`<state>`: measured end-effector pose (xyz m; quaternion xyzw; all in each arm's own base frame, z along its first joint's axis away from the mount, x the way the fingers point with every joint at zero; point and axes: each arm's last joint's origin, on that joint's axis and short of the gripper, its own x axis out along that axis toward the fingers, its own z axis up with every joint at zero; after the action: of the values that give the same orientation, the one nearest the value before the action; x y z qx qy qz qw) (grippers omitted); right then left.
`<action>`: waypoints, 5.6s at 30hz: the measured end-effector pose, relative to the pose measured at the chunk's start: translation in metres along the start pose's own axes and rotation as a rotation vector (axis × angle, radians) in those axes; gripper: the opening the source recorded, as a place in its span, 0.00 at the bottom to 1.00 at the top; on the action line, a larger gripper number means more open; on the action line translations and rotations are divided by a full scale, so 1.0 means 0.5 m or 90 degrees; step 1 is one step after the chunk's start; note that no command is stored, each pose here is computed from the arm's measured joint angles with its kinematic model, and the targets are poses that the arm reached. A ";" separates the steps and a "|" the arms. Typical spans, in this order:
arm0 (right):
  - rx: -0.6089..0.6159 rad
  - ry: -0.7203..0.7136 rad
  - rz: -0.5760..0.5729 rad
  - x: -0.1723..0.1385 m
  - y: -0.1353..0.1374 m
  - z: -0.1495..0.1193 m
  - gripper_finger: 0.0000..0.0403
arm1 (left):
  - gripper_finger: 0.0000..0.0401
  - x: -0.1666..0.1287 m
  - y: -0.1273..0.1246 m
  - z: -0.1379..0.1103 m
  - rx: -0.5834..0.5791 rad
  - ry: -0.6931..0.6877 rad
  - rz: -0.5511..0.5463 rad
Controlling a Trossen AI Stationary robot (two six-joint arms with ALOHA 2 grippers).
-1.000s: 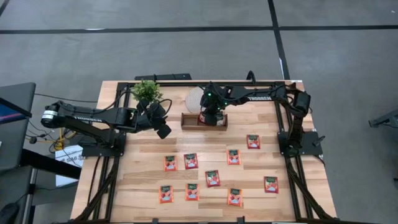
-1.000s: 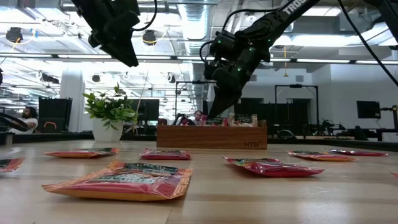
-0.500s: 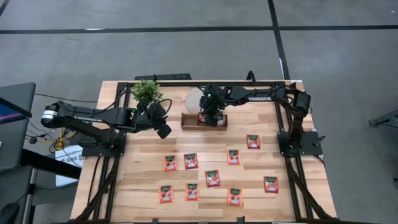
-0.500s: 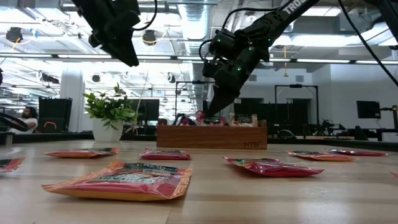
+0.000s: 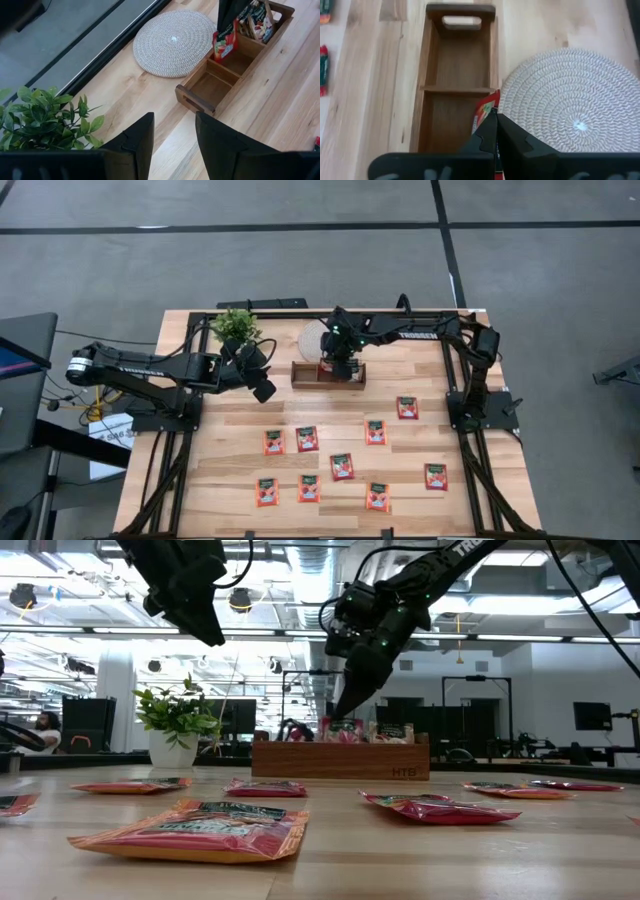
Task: Pick & Place Tea
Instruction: Put the red tea bag into the middle section of the wooden organizer
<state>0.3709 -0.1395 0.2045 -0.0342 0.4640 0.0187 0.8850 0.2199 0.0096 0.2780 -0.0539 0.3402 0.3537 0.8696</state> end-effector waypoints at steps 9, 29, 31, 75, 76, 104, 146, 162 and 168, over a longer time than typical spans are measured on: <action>-0.017 0.006 0.016 0.000 0.003 -0.002 0.00 | 0.34 0.000 -0.001 0.002 -0.005 -0.006 -0.003; -0.055 -0.004 0.018 0.002 0.008 0.002 0.01 | 0.34 0.000 -0.001 0.002 -0.005 -0.006 -0.003; -0.055 -0.004 0.018 0.002 0.008 0.002 0.01 | 0.34 0.000 -0.001 0.002 -0.005 -0.006 -0.003; 0.205 0.534 0.218 -0.086 0.100 -0.175 0.20 | 0.34 0.000 -0.004 0.001 -0.009 0.008 -0.031; 0.216 0.552 0.220 -0.077 0.106 -0.195 0.20 | 0.34 0.000 -0.004 0.001 -0.009 0.009 -0.033; 0.270 0.374 0.047 -0.143 0.168 -0.321 0.20 | 0.34 0.000 -0.004 0.001 -0.009 0.011 -0.037; 0.225 0.449 0.012 -0.093 0.188 -0.325 0.20 | 0.34 0.000 -0.006 0.000 -0.009 0.019 -0.053; 0.225 0.444 0.027 -0.093 0.190 -0.324 0.20 | 0.34 0.000 -0.006 0.000 -0.009 0.021 -0.057; 0.228 0.451 0.028 -0.084 0.189 -0.324 0.20 | 0.34 0.000 -0.006 0.000 -0.008 0.020 -0.057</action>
<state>0.2080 -0.0580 0.1432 0.1268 0.7369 -0.0564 0.6616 0.2219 0.0072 0.2776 -0.0806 0.3491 0.3155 0.8787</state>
